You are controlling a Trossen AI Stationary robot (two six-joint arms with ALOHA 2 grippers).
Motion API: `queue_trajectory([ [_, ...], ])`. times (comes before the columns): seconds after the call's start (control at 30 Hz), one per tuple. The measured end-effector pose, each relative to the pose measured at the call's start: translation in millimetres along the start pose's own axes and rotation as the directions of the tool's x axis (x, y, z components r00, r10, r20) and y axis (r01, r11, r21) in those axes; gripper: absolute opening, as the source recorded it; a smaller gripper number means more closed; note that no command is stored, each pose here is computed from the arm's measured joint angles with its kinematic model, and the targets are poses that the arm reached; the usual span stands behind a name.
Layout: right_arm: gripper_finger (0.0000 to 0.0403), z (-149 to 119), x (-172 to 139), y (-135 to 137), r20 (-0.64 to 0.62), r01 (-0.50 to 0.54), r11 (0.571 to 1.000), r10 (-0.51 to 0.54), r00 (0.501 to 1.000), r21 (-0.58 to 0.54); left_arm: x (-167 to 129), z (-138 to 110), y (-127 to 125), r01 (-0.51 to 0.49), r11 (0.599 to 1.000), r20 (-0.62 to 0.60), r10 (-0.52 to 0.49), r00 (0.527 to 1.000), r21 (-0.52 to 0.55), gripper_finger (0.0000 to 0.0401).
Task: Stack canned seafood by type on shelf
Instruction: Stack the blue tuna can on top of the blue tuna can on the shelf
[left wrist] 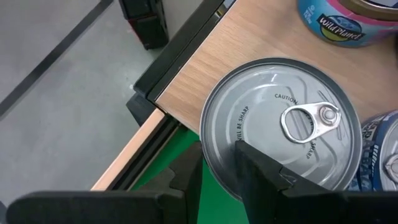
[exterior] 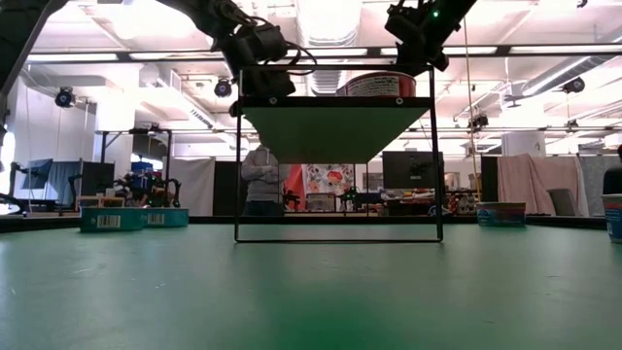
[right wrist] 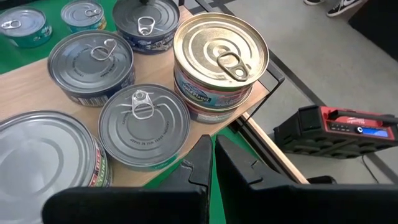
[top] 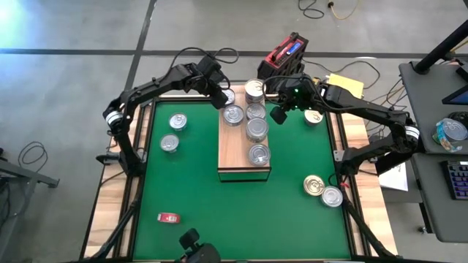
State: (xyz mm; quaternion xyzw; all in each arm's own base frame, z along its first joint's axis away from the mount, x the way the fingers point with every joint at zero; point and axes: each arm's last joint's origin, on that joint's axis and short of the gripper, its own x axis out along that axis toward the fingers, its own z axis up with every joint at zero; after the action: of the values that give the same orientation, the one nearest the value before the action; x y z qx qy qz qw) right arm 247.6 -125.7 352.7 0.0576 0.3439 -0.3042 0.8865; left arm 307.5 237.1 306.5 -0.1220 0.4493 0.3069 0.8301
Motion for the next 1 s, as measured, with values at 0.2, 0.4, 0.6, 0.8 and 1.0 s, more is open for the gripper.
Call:
queue_trajectory([
  [0.2, 0.0012, 0.2, 0.0, -0.1, 0.002, 0.0, 1.0, 0.0, 1.0, 0.015, -8.4, 0.9, 0.7, -0.001, 1.0, 0.021, 0.001, 1.0, 0.019, 0.0077],
  [0.4, 0.0012, 6.0, 0.6, 0.3, 0.06, -0.005, 0.997, 0.001, 0.998, 0.075, -32.9, 1.2, 2.3, -0.006, 0.998, 0.071, 0.001, 0.997, 0.059, 0.0077],
  [0.6, 0.0012, 13.6, 15.6, 5.8, 0.082, -0.02, 0.99, 0.009, 0.997, 0.136, -59.3, -0.6, 4.1, -0.01, 0.995, 0.119, -0.002, 0.993, 0.101, 0.0077],
  [0.8, 0.0012, 44.4, 27.8, 19.9, 0.11, -0.044, 0.995, 0.035, 0.993, 0.087, -76.6, -12.6, 3.5, 0.041, 0.992, 0.159, -0.061, 0.985, 0.123, 0.0077],
  [1.0, 0.0012, 71.9, 43.4, 32.9, 0.073, -0.053, 0.998, 0.05, 0.996, 0.044, -83.2, -48.7, 0.6, 0.099, 0.989, 0.258, -0.124, 0.958, 0.107, 0.0077],
])
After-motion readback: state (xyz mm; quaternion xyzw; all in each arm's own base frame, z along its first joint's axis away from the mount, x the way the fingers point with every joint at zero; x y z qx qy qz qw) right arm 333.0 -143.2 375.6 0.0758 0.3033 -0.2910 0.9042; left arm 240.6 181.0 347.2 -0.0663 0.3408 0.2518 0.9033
